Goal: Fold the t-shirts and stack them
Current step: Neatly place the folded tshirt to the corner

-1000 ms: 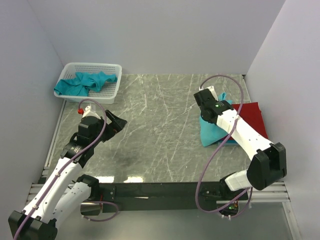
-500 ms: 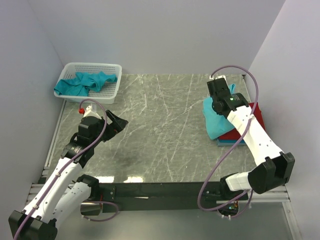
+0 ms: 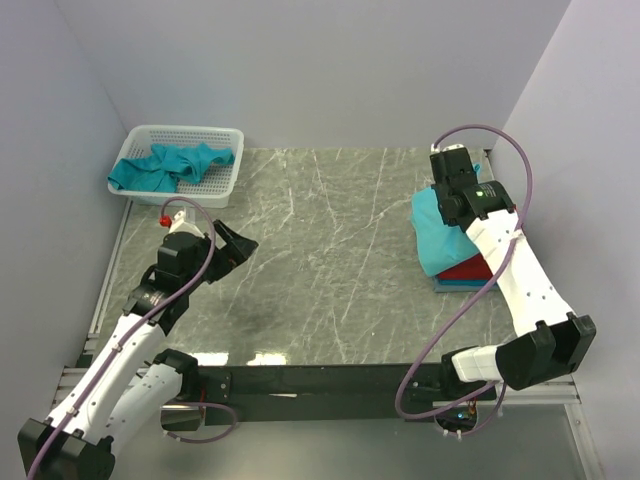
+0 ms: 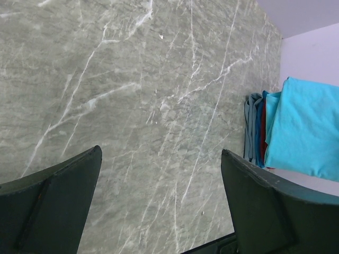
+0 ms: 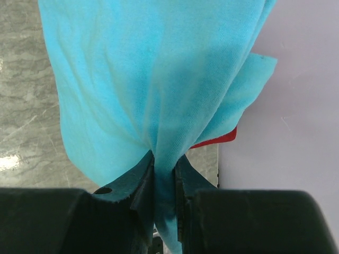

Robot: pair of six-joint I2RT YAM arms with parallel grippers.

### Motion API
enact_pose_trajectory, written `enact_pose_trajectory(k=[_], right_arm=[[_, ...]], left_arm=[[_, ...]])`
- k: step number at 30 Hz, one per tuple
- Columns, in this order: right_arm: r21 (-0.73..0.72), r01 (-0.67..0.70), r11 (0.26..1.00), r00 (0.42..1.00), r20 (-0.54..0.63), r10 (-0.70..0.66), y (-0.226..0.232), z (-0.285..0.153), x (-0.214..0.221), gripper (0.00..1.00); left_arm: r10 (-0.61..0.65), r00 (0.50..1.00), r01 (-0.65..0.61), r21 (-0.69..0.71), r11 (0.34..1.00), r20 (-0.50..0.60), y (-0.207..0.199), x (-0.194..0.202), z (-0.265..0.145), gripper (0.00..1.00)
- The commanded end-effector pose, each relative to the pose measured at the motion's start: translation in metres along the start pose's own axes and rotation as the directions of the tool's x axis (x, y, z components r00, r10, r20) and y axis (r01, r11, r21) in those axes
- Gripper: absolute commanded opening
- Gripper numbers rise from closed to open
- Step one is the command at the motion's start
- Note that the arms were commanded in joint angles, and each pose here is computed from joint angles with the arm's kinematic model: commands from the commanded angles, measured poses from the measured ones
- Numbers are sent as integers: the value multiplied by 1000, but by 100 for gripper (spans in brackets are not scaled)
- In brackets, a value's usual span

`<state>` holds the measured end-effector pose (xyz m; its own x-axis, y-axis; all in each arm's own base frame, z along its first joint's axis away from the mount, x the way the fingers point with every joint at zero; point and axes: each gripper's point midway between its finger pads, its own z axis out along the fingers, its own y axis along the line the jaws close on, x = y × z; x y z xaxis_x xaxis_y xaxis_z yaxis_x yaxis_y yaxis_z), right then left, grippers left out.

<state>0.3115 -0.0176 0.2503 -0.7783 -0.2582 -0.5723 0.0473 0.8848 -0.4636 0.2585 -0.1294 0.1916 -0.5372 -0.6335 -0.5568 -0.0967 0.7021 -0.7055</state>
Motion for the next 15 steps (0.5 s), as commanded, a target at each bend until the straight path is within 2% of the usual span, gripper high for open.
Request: enact_pose_trajectory(k=[1, 6, 15], right_arm=[[11, -39, 999, 996, 82, 38, -23, -25, -14, 0], [-16, -29, 999, 995, 92, 31, -21, -21, -14, 0], [60, -77, 995, 997, 30, 76, -40, 13, -7, 0]], left_arm=[[18, 1000, -19, 40, 999, 10, -8, -4, 2, 99], [19, 1000, -19, 32, 999, -11, -6, -1, 5, 100], [17, 999, -17, 19, 1000, -29, -2, 2, 10, 99]])
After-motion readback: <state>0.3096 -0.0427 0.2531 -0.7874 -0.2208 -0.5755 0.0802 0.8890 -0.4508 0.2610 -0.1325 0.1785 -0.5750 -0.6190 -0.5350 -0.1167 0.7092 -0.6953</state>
